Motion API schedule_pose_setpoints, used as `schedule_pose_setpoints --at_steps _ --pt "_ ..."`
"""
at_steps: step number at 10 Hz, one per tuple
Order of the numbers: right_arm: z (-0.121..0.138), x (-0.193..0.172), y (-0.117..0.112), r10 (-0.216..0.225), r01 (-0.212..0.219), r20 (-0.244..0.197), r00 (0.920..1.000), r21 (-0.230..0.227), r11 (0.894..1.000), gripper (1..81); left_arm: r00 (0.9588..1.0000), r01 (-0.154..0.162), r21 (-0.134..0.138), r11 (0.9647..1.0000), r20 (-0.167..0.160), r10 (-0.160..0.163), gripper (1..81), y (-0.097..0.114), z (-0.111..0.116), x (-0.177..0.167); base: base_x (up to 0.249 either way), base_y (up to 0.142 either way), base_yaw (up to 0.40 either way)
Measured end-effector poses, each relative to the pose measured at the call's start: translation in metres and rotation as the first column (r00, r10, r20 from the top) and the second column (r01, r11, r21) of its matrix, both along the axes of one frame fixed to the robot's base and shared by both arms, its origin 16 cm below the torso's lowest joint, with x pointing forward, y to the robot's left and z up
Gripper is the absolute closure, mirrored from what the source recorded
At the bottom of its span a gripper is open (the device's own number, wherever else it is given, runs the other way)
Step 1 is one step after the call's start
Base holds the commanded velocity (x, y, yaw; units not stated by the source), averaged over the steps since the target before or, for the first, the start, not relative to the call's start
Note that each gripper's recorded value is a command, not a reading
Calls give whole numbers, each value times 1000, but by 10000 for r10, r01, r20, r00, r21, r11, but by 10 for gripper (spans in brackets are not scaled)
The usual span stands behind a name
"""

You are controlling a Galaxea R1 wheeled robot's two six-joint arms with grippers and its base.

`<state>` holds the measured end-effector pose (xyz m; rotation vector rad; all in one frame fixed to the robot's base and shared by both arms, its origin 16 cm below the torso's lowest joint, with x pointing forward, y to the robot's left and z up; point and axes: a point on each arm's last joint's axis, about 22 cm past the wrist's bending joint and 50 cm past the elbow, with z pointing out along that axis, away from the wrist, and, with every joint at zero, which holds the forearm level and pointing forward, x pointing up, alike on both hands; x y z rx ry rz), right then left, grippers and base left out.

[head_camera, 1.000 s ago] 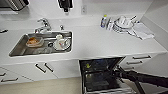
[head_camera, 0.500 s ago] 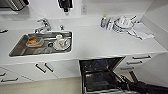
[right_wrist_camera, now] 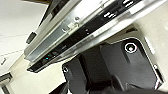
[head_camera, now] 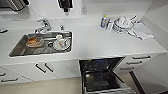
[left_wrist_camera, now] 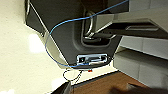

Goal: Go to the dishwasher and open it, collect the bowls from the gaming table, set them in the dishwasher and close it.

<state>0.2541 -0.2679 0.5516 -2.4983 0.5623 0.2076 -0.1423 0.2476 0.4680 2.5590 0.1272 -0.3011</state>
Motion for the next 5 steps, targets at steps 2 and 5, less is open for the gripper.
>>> schedule_pose_setpoints --at_steps 2,5 --pt "-13 -68 -9 33 -37 -588 9983 -69 10000 10 10000 0 5 10000 8 0 10 0 0 0 0 0 0" --pt "-45 -138 -28 281 -347 -980 9948 -660 9972 10 9999 26 5 10000 171 -26 10 0 -2 10 0 0 0"
